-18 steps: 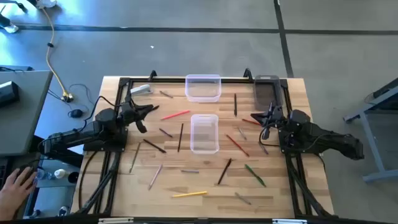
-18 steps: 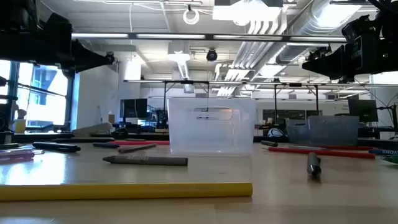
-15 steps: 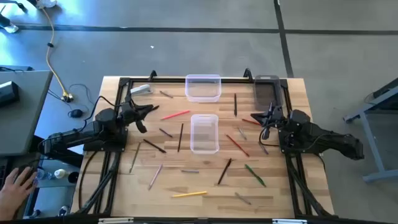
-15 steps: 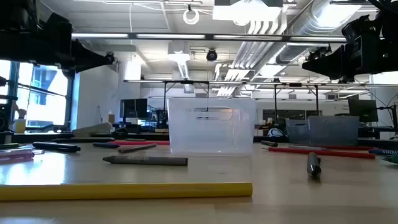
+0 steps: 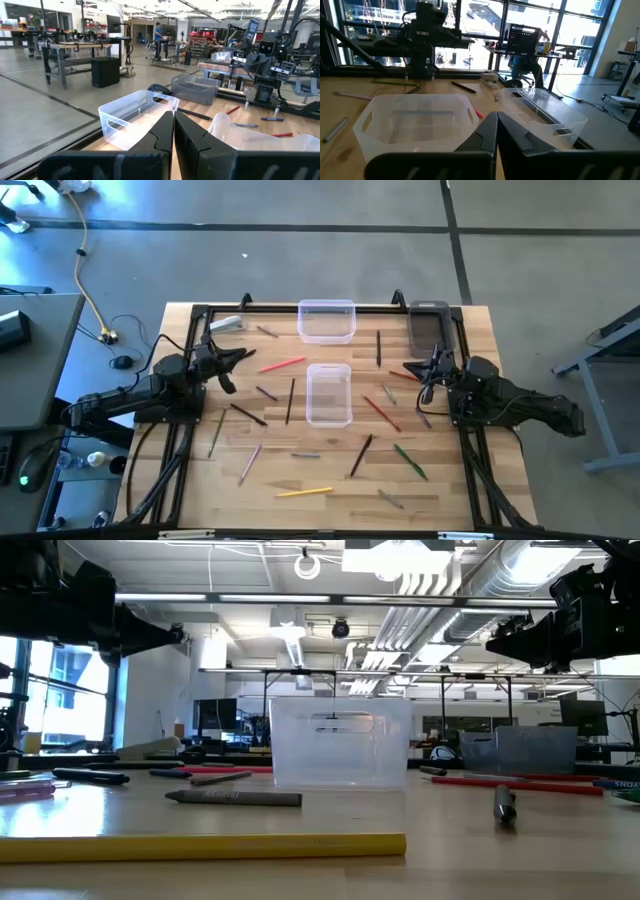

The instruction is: Sort crayons/erasers/pens/pencils in bins

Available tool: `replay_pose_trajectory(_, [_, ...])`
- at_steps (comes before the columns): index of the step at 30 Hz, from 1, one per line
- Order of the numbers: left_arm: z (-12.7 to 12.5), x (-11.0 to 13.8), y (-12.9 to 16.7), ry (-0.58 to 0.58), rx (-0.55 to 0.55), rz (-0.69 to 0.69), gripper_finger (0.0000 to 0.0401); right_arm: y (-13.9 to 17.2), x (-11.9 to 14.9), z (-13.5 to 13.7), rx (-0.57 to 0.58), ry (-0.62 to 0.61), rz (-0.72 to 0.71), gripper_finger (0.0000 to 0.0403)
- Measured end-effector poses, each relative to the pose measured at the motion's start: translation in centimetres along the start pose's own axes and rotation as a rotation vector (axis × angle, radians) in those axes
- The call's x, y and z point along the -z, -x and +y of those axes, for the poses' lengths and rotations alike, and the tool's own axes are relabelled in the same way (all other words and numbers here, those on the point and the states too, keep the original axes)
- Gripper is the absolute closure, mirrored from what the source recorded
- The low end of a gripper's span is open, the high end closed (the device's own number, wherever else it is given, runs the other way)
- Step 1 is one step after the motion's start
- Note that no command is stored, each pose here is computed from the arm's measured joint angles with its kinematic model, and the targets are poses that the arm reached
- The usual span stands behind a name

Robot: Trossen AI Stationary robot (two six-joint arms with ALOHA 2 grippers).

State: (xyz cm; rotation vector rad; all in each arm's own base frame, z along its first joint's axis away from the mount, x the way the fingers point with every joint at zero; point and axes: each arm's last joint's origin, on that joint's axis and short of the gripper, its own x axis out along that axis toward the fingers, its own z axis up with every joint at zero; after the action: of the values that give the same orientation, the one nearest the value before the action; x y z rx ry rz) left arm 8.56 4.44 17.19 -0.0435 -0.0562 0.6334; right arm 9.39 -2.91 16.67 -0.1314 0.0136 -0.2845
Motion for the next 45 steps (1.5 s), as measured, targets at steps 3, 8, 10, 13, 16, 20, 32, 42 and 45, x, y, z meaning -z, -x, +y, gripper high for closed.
replay_pose_trajectory(3, [0.00,0.01,0.00,0.000,0.000,0.000,0.0398,0.00,-0.01,0.00,0.000,0.000,0.000,0.0402])
replay_pose_trajectory(8, [0.00,0.00,0.00,0.000,0.000,0.000,0.0398,0.00,-0.01,0.00,0.000,0.000,0.000,0.0402])
replay_pose_trajectory(10, [0.00,0.01,0.00,0.000,0.000,0.000,0.0398,0.00,0.01,0.00,0.000,0.000,0.000,0.0402])
replay_pose_trajectory(13, [0.00,0.01,0.00,0.000,0.000,0.000,0.0398,0.00,-0.01,0.00,0.000,0.000,0.000,0.0402])
replay_pose_trajectory(16, [0.00,0.01,0.00,0.000,0.000,0.000,0.0398,0.00,0.00,0.00,0.000,0.000,0.000,0.0402])
replay_pose_trajectory(20, [0.00,0.01,0.00,0.000,0.000,0.000,0.0398,0.00,0.00,0.00,0.000,0.000,0.000,0.0402])
replay_pose_trajectory(32, [0.00,0.00,0.00,0.000,0.000,0.000,0.0398,0.00,-0.01,0.00,0.000,0.000,0.000,0.0402])
replay_pose_trajectory(42, [-0.01,-0.21,0.00,0.016,0.001,-0.022,0.0398,0.00,0.00,0.00,0.000,0.000,0.000,0.0402])
replay_pose_trajectory(45, [-0.01,-0.20,0.00,0.016,0.001,-0.021,0.0398,0.00,0.00,0.00,0.000,0.000,0.000,0.0402])
